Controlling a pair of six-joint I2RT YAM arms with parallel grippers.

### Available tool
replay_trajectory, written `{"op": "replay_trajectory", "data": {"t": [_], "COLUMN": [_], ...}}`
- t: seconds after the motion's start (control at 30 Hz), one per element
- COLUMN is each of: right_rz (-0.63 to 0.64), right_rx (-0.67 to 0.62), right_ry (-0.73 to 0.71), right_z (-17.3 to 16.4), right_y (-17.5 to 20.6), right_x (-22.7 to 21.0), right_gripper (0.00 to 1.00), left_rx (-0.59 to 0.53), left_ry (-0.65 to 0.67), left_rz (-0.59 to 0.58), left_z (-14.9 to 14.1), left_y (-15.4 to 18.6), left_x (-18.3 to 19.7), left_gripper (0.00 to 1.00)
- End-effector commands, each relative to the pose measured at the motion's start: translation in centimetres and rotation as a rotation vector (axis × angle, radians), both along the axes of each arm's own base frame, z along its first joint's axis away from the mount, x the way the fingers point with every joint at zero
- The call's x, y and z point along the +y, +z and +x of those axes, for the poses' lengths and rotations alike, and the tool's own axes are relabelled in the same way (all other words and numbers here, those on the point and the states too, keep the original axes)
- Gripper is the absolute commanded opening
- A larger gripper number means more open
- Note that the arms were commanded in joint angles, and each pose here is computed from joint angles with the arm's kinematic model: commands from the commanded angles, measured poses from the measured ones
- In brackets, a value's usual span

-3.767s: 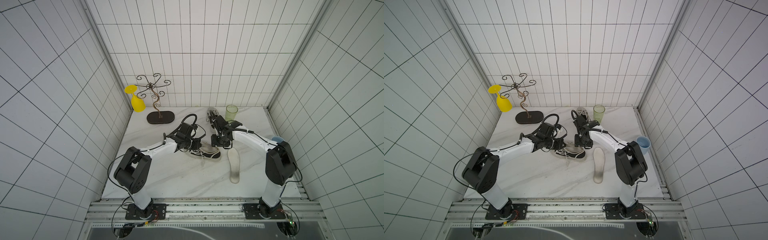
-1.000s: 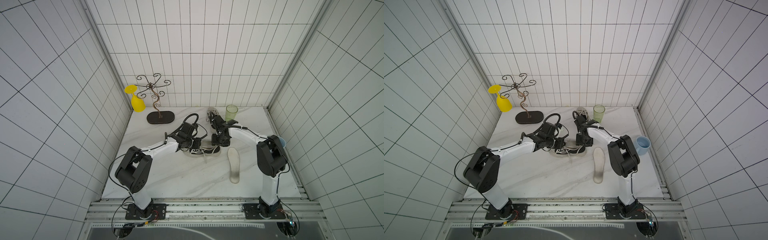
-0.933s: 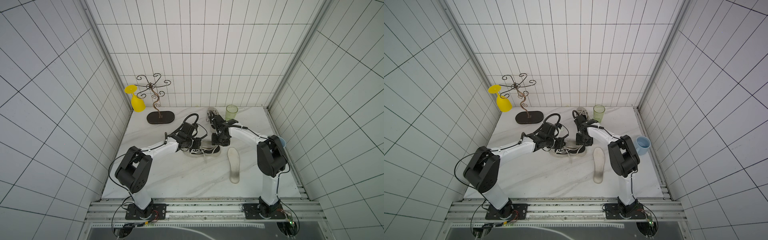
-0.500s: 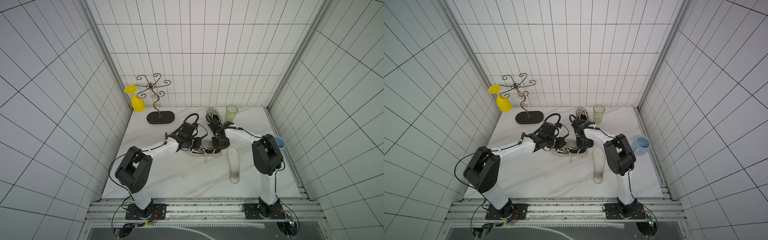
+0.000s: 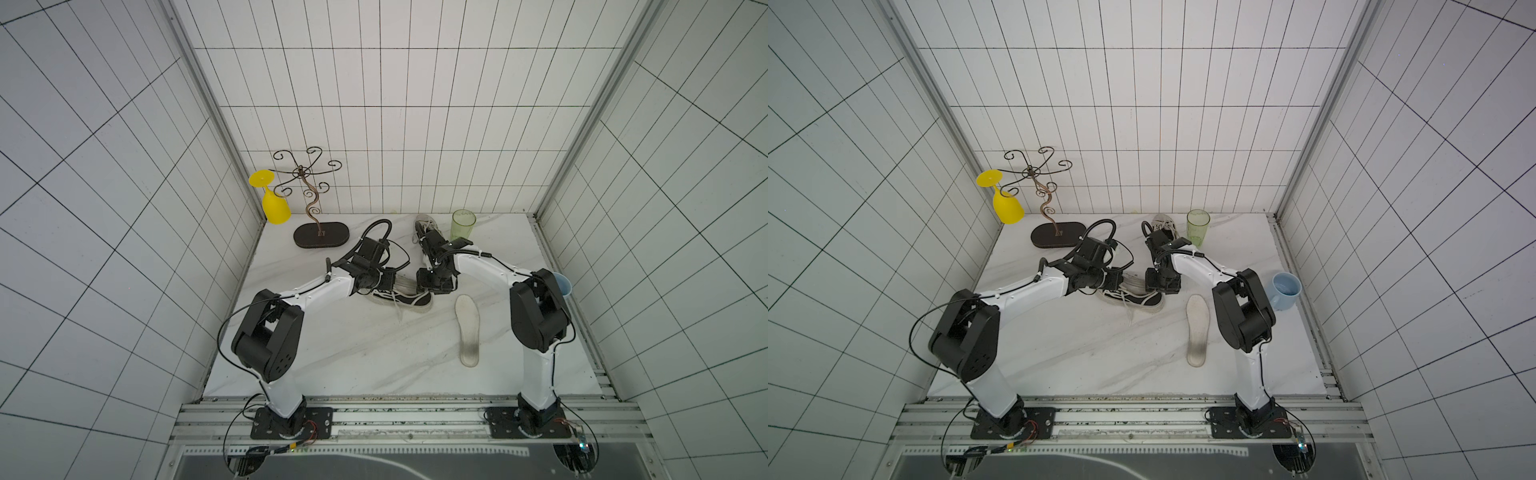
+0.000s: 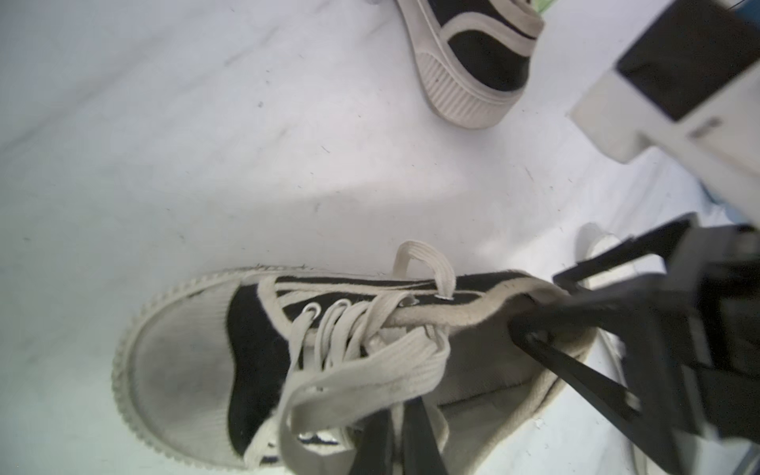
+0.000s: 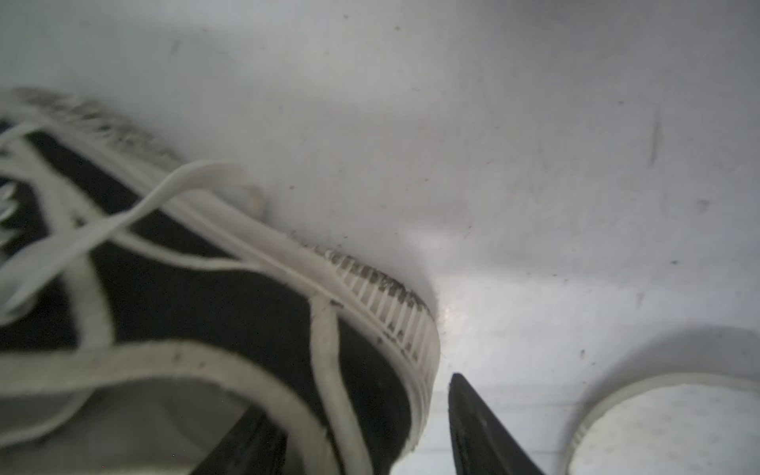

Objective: Insert the insole into the shoe
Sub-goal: Insert the insole into the shoe, then move the shoe to the center of the board.

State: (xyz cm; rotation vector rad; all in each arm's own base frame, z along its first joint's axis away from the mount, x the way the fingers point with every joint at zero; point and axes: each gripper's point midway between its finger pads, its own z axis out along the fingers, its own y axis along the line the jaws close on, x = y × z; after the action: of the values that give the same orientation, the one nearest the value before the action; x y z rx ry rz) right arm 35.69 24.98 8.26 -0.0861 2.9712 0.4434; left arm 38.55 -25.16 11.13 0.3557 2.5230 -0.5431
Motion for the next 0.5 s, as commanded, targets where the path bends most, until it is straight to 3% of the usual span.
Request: {"op": "replay_trajectory", "data": {"t": [0.0,0.2,0.47], "right_rz": [0.193,0.189,0.158], "right_rx": [-0.053,-0.066,-0.077], "right_ry": [0.026,0.002,-0.048], "right_z": [0.5,-0.2,-0.4], "right_y": [6.2,6.5,5.5], "right_x": [2.2,-0.2,-2.8], "right_gripper": [0.61,0.62,0.62], "left_rx": [-0.105,-0.2,-0.436], "left_ry": [-0.089,-0.298,-0.413], "left_rz": [0.187,0.469,0.727], "left_z": [2.1,2.3,5.0], "left_y": [0.8,0.0,1.1], "left_x": [1.7,3.6,4.0], "left_gripper": [0.0,0.0,0.0]}}
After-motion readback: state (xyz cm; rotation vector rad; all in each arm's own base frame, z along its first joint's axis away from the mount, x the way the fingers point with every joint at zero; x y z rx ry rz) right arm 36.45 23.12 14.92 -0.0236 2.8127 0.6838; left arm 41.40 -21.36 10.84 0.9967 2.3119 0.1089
